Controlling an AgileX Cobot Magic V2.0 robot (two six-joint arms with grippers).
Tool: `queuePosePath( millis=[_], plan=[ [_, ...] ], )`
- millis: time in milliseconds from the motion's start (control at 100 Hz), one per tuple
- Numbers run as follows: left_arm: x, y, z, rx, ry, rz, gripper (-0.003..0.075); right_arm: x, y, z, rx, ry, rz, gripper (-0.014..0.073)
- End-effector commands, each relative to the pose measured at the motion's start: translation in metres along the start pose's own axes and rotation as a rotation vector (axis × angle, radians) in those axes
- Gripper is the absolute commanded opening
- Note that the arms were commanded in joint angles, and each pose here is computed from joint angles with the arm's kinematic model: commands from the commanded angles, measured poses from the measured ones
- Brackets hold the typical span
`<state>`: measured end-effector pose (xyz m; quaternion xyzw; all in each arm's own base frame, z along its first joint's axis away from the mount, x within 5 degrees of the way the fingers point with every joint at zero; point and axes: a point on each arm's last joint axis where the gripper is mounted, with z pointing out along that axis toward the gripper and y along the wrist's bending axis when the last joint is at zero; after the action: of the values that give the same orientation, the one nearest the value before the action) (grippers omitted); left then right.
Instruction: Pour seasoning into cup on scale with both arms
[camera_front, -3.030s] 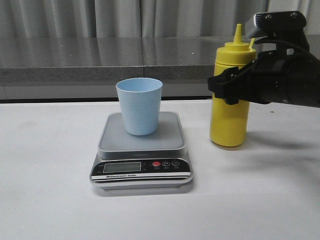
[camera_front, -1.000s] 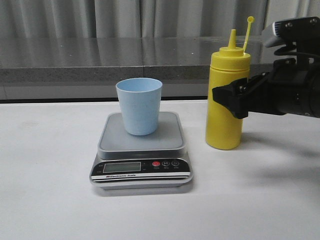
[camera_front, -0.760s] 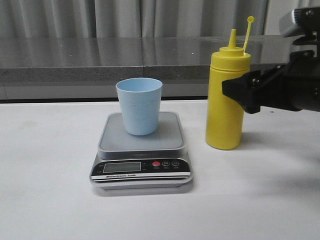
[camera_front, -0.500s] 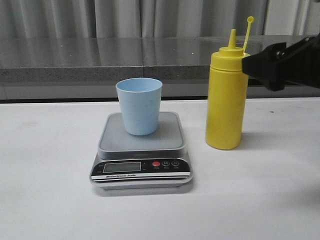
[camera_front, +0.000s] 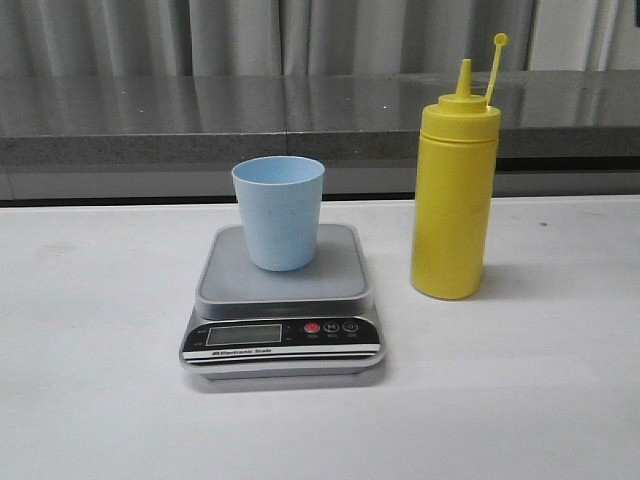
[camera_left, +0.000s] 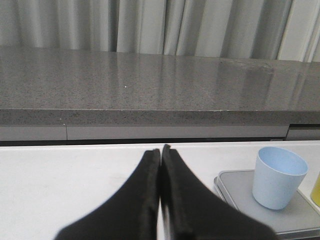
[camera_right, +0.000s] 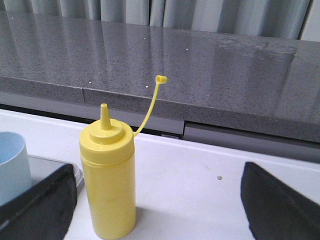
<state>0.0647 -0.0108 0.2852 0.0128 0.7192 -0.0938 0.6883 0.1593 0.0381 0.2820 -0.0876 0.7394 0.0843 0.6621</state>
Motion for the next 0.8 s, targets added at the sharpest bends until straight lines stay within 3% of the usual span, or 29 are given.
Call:
queuePosePath(
  millis=[0,260,350,470,680,760,790],
  plan=[
    [-0.015,-0.001,-0.001,0.000,-0.090,-0.004,-0.0020,-0.015,-0.001,-0.016,0.011,-0.058,-0.005,0.0655],
    [-0.015,-0.001,-0.001,0.000,-0.090,-0.004,-0.0020,-0.011,-0.003,-0.058,0.042,0.031,-0.004,0.0654],
    [-0.015,-0.001,-0.001,0.000,-0.090,-0.004,-0.0020,-0.011,-0.003,-0.070,0.048,0.023,-0.003,0.0613],
    [-0.015,-0.001,-0.001,0.000,-0.090,-0.004,-0.0020,-0.012,-0.003,-0.084,0.052,-0.001,-0.002,0.0452],
    [-0.015,-0.001,-0.001,0.000,-0.090,-0.004,-0.0020,-0.012,-0.003,-0.091,0.054,-0.020,-0.001,0.0052],
    [-0.015,-0.001,-0.001,0.000,-0.090,-0.004,-0.0020,-0.012,-0.003,-0.091,0.054,-0.020,-0.001,-0.0060],
    [-0.015,-0.001,-0.001,0.000,-0.090,-0.004,-0.0020,-0.012,-0.003,-0.091,0.054,-0.019,-0.001,-0.0066]
  ],
)
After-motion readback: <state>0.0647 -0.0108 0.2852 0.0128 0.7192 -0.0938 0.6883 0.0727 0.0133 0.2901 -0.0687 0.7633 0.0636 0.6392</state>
